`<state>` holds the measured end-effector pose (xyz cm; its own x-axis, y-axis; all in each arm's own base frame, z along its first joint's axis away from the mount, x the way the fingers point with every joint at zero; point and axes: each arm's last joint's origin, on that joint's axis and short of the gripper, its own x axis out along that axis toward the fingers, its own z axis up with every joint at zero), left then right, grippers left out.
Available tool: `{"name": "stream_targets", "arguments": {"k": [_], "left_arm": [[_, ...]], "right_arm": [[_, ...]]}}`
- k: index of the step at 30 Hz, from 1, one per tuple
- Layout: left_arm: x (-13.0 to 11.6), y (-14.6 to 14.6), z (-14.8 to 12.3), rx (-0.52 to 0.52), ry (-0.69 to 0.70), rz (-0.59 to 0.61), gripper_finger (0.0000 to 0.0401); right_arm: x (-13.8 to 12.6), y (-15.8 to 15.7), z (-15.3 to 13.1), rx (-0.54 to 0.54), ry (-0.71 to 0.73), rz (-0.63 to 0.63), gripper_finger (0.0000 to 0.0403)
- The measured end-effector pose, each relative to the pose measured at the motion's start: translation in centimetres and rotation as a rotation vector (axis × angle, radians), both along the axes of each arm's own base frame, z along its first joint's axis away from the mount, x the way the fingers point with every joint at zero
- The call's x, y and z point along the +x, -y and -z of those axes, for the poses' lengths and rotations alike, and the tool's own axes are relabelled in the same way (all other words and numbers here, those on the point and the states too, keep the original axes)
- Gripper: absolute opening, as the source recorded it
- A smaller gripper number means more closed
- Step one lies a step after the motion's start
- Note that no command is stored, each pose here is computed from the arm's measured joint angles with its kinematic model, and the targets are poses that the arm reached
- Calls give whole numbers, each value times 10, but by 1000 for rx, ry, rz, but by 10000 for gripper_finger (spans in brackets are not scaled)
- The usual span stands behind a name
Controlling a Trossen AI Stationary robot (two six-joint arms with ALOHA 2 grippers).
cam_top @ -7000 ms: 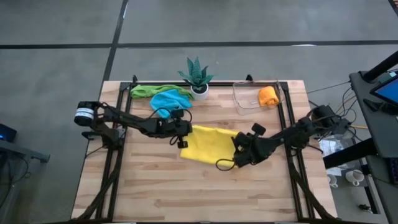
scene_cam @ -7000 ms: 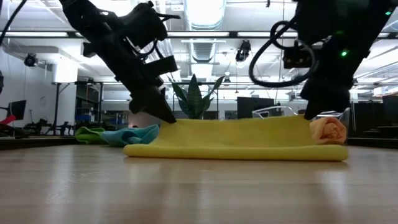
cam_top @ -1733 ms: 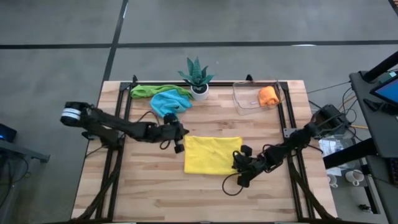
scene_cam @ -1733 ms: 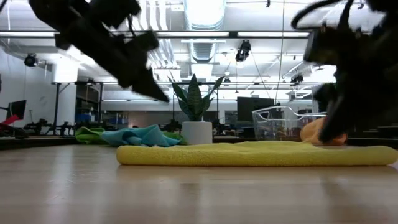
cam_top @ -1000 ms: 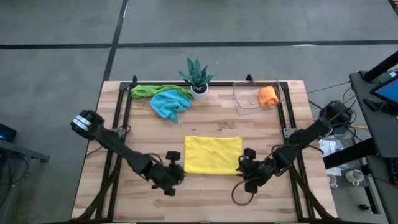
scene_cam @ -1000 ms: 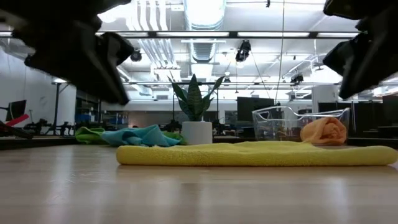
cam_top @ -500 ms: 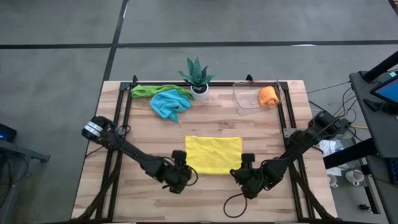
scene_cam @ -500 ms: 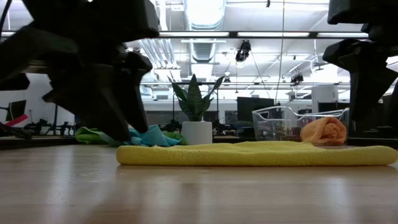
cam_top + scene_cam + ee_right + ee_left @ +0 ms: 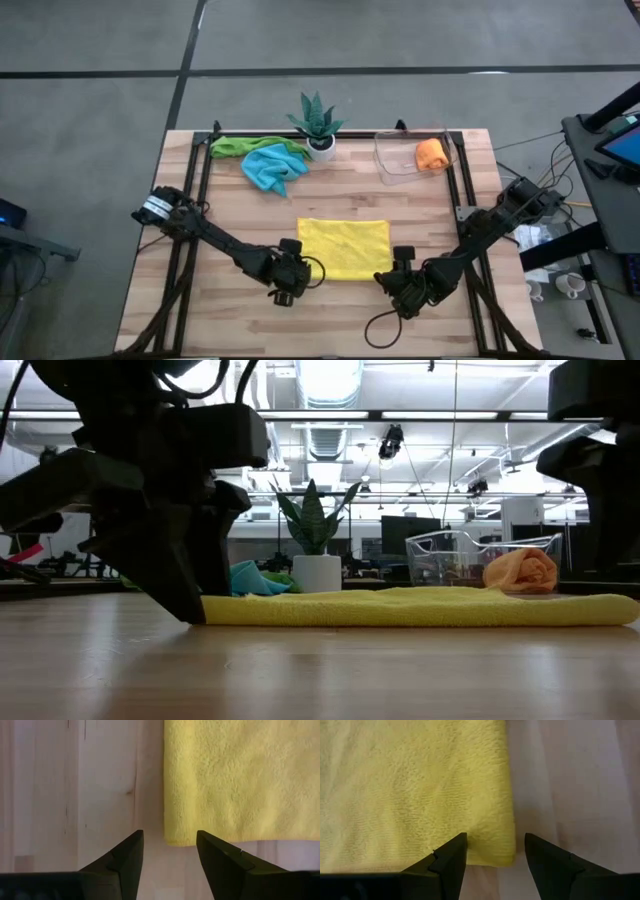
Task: Roll microfiber towels into tight, uniform cylinder then place into a basket
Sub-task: Fold the yellow microfiber cloth
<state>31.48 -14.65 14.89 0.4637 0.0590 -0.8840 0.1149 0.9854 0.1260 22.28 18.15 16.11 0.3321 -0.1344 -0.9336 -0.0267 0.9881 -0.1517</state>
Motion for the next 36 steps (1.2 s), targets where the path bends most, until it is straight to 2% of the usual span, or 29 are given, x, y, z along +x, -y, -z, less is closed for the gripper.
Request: {"name": "stream_targets", "arguments": {"k": [4, 10, 17, 28, 32, 36], "left_arm": [[0, 1, 0, -18, -9, 9, 166], [0, 1, 0, -18, -9, 9, 89], [0, 1, 0, -18, -9, 10, 9], [-1, 1, 1, -16, -13, 10, 1], [-1, 1, 1, -16, -14, 10, 1], [-2, 2, 1, -37, -11, -27, 1]], "right_arm": [[-2, 0, 4, 24, -27, -12, 180], [-2, 1, 8, 29, -15, -60, 180], [1, 5, 10, -12, -5, -71, 180], [6, 5, 26, -29, -19, -85, 157], [5, 6, 28, -27, -30, -82, 120], [5, 5, 30, -11, -16, -82, 59]]}}
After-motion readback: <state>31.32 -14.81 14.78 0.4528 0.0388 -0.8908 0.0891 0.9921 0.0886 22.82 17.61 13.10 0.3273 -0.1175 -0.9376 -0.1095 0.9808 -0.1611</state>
